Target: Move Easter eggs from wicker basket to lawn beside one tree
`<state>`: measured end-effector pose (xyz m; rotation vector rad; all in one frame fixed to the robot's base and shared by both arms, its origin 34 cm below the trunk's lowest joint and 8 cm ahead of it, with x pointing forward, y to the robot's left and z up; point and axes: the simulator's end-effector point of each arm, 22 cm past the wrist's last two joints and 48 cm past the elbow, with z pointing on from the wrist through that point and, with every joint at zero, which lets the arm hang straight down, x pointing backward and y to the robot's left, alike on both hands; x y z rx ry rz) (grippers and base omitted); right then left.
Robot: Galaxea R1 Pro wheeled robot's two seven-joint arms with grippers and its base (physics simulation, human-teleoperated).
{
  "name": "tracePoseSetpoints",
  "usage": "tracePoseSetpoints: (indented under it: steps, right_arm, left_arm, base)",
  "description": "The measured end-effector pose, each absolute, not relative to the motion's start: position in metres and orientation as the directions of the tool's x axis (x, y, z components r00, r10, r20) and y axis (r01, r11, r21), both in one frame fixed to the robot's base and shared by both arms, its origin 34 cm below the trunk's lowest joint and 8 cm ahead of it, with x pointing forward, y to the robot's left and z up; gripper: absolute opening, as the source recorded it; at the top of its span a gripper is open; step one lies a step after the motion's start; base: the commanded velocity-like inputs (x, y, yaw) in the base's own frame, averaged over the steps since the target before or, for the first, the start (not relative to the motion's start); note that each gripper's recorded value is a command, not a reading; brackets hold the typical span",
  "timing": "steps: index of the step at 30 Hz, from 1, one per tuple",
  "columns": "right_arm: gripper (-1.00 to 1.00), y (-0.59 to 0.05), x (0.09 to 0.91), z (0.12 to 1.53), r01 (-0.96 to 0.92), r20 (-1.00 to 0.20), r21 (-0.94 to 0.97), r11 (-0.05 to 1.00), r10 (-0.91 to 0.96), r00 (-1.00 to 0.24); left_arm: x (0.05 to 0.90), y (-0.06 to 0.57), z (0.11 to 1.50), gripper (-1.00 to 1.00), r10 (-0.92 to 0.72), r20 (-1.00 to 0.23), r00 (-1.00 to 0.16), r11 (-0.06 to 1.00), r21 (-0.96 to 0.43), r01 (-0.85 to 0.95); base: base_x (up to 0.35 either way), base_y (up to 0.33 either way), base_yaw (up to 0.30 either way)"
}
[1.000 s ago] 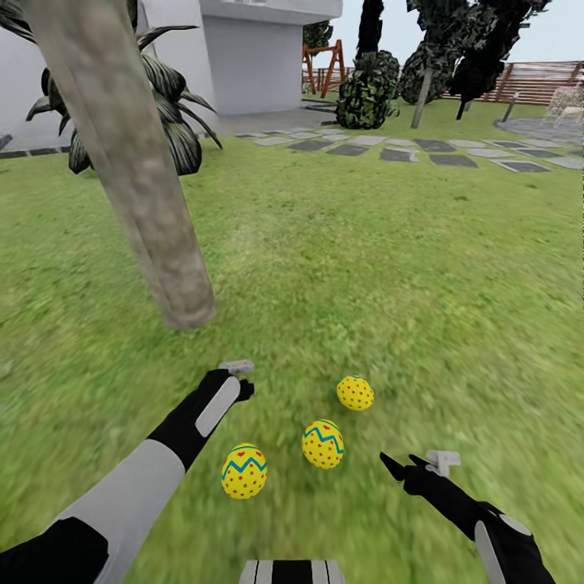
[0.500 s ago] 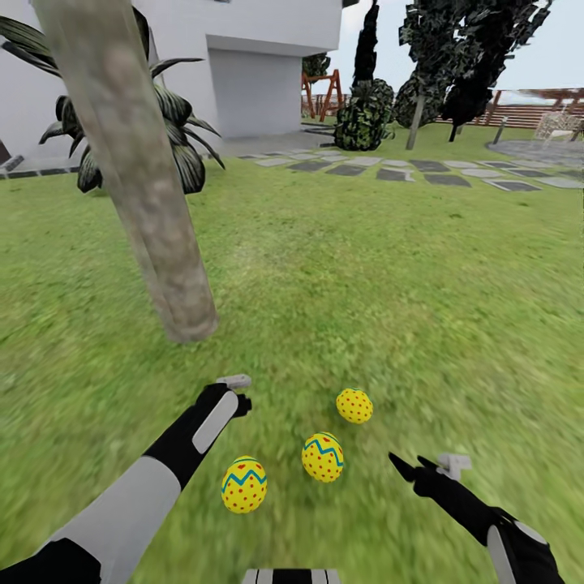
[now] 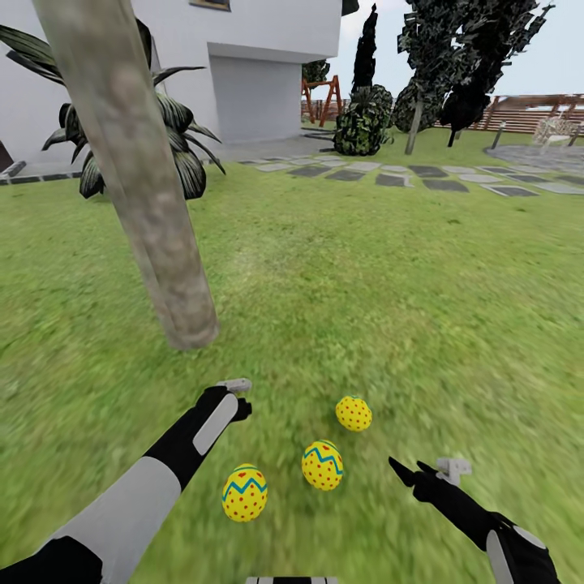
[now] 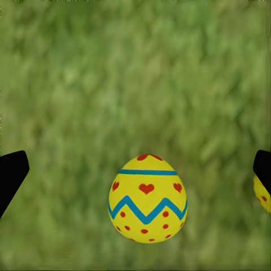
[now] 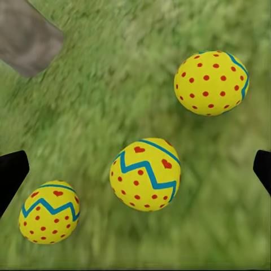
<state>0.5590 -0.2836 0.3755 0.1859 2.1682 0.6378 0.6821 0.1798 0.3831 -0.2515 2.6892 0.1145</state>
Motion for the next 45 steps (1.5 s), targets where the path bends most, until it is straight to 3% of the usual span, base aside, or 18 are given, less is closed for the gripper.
tracePoseSetpoints:
  steps: [45]
  right_arm:
    - [1.00,-0.291,0.565,0.433,0.003,-0.665,0.461,0.887,0.347,-0.662]
  left_arm:
    - [0.704,0.180,0.481,1.00,-0.156,-0.432,-0.888,0.979,0.051,-0.197]
  base:
    - [0.000,0.000,0.000]
